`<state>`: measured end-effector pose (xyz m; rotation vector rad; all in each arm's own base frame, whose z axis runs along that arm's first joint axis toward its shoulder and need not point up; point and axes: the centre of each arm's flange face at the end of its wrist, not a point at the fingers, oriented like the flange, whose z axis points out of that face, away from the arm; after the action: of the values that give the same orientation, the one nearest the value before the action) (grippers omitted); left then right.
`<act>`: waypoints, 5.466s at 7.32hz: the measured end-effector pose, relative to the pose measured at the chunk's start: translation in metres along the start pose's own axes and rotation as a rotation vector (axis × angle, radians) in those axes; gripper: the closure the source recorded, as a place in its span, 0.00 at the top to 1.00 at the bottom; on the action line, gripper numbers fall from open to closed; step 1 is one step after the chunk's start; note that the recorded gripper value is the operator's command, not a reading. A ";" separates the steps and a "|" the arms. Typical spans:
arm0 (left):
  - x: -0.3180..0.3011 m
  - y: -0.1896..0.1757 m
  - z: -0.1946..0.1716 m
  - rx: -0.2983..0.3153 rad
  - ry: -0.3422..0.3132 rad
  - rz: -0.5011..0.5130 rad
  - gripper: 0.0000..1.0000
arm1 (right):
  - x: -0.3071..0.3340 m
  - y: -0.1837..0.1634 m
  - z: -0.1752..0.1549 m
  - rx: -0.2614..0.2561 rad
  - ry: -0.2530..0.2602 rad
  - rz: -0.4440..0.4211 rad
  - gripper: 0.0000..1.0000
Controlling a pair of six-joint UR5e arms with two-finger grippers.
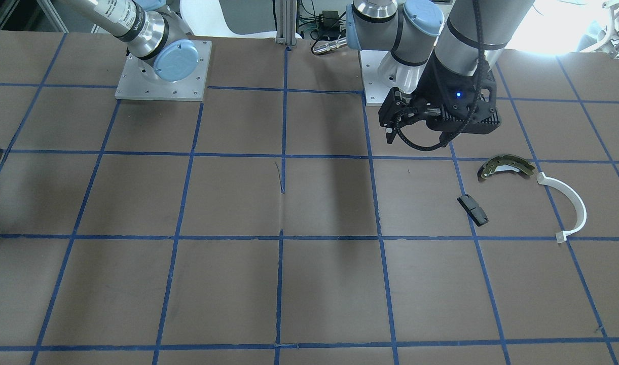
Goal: Place bearing gear from tray to pile
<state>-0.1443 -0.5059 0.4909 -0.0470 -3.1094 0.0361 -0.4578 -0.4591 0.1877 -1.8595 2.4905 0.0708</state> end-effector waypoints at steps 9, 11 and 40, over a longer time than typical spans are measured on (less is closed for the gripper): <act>0.000 0.000 0.000 0.000 0.001 0.000 1.00 | -0.013 -0.012 -0.007 -0.055 0.065 0.076 0.15; 0.000 0.001 0.000 0.000 0.000 0.000 1.00 | -0.021 -0.043 -0.056 0.009 0.063 0.267 0.17; 0.199 -0.033 0.214 -0.017 0.004 -0.097 1.00 | -0.009 -0.270 -0.148 0.075 0.030 0.879 1.00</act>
<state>-0.3511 -0.5374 0.2838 0.1036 -3.1032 0.0074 -0.1963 -0.5352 0.3311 -0.6217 3.0489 -0.0318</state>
